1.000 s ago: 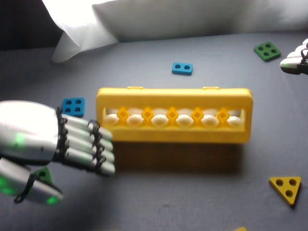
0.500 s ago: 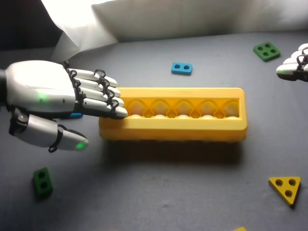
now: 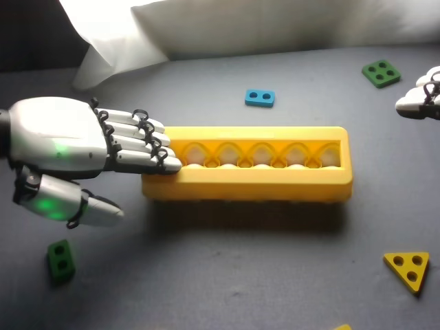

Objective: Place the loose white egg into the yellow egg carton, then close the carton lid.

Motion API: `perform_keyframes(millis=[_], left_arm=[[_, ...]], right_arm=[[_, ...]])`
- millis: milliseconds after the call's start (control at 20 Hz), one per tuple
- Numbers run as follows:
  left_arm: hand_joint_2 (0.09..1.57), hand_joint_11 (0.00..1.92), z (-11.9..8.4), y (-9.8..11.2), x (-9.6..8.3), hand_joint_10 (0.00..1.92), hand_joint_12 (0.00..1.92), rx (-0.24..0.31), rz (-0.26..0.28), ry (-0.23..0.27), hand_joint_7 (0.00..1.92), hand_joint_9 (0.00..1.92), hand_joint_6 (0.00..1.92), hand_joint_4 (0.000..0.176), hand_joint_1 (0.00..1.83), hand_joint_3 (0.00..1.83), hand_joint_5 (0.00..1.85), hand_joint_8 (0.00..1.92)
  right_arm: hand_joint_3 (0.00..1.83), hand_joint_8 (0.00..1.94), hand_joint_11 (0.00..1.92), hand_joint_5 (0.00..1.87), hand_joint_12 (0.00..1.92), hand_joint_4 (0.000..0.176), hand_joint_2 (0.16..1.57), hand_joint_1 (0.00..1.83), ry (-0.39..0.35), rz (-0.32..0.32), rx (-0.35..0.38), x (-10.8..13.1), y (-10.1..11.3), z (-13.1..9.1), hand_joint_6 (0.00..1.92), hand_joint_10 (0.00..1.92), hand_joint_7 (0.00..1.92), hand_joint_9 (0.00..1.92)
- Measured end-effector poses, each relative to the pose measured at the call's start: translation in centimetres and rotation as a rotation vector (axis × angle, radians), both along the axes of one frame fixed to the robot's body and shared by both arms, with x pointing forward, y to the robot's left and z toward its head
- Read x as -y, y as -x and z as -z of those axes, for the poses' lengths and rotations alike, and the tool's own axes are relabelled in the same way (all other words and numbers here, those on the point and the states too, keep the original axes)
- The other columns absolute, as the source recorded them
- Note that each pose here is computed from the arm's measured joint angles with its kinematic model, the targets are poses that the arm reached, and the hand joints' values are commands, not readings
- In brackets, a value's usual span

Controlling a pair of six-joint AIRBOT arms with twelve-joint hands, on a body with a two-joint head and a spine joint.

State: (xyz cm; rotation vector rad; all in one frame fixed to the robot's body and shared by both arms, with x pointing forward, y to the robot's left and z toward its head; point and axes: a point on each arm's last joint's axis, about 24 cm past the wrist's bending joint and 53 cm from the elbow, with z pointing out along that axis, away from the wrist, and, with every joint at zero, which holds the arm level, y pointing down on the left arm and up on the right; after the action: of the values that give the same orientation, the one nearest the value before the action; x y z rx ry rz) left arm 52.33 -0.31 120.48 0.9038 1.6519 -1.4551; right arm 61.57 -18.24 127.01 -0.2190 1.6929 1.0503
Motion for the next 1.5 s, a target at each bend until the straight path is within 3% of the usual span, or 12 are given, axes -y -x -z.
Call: perform_keyframes(millis=[150,350,450,550,650,850,1000,1250,1300,1350,1400,1500], left_arm=[[1.45,0.00,-1.4,0.7,-1.2,0.00,0.25,0.065,0.036,0.009,0.17,0.13,0.00,0.000,0.00,0.00,0.16,0.00],[1.45,0.00,-4.3,2.0,-4.3,0.00,0.22,0.098,0.058,0.051,0.15,0.11,0.00,0.000,0.00,0.00,0.13,0.00],[1.45,0.00,-4.2,3.7,-5.4,0.00,0.15,0.115,0.114,0.030,0.14,0.09,0.00,0.000,0.00,0.00,0.13,0.00],[1.45,0.00,-3.9,5.8,-6.9,0.00,0.03,0.116,0.174,0.000,0.09,0.04,0.00,0.000,0.00,0.00,0.11,0.01],[1.44,0.02,-4.1,6.1,-8.1,0.01,0.01,0.094,0.164,0.005,0.10,0.06,0.01,0.000,0.00,0.00,0.12,0.01],[1.43,0.03,-3.4,6.4,-8.7,0.01,0.02,0.035,0.159,-0.021,0.11,0.06,0.01,0.000,0.00,0.00,0.13,0.01],[1.43,0.04,-3.5,5.9,-8.9,0.01,0.03,0.038,0.143,-0.015,0.16,0.10,0.01,0.000,0.00,0.00,0.16,0.01],[1.43,0.04,-3.1,6.7,-8.2,0.02,0.04,0.041,0.150,-0.023,0.19,0.15,0.01,0.000,0.00,0.00,0.18,0.01],[1.42,0.10,-3.0,7.0,-8.1,0.02,0.09,0.031,0.150,-0.023,0.28,0.25,0.00,0.000,0.00,0.00,0.24,0.01],[1.44,0.08,-2.6,7.6,-7.9,0.02,0.70,0.030,0.163,-0.037,0.55,0.51,0.01,0.000,0.00,0.00,0.42,0.02],[1.44,0.08,-2.5,7.7,-7.9,0.02,0.70,0.034,0.167,-0.040,0.55,0.51,0.01,0.000,0.00,0.00,0.42,0.02],[1.49,0.32,-2.6,7.6,-7.7,0.10,0.94,0.057,0.154,-0.050,0.83,0.80,0.07,0.000,0.00,0.01,0.68,0.07]], right_arm=[[0.00,0.00,0.00,0.08,0.16,0.000,0.94,0.24,0.003,-0.003,0.001,-0.1,0.1,0.0,0.00,0.00,0.09,0.07],[0.00,0.00,0.00,0.03,0.04,0.000,0.95,0.22,0.009,-0.009,0.004,-0.2,0.2,0.1,0.00,0.00,0.06,0.03],[0.00,0.01,0.03,0.05,0.05,0.000,0.93,0.27,0.012,-0.012,0.005,-0.3,0.3,0.1,0.01,0.01,0.08,0.06],[0.00,0.00,0.00,0.09,0.24,0.000,0.92,0.26,0.011,-0.018,0.006,-0.5,0.4,0.1,0.00,0.00,0.12,0.10],[0.00,0.00,0.00,0.05,0.11,0.000,0.93,0.27,0.021,-0.023,0.010,-0.6,0.5,0.2,0.00,0.00,0.08,0.06],[0.02,0.00,0.00,0.09,0.23,0.000,1.04,0.20,0.069,-0.044,0.030,-0.9,0.9,0.8,0.00,0.00,0.12,0.10],[0.02,0.00,0.00,0.13,0.28,0.000,1.21,0.11,0.097,-0.075,0.062,-1.7,1.6,0.6,0.00,0.01,0.16,0.15],[0.01,0.01,0.00,0.23,0.47,0.000,1.34,0.00,0.124,-0.113,0.086,-2.6,2.4,0.8,0.01,0.01,0.25,0.23],[0.00,0.01,0.00,0.31,0.65,0.000,1.37,0.00,0.120,-0.109,0.083,-2.5,2.3,0.7,0.01,0.03,0.35,0.32],[0.01,0.02,0.00,0.41,0.92,0.000,1.43,0.00,0.121,-0.106,0.083,-2.5,2.3,0.7,0.02,0.05,0.48,0.43],[0.01,0.02,0.00,0.41,0.92,0.000,1.43,0.00,0.121,-0.107,0.083,-2.5,2.3,0.8,0.02,0.05,0.48,0.43],[0.00,0.04,0.00,0.55,1.19,0.000,1.47,0.00,0.119,-0.114,0.081,-2.9,2.5,0.8,0.05,0.08,0.63,0.55]])
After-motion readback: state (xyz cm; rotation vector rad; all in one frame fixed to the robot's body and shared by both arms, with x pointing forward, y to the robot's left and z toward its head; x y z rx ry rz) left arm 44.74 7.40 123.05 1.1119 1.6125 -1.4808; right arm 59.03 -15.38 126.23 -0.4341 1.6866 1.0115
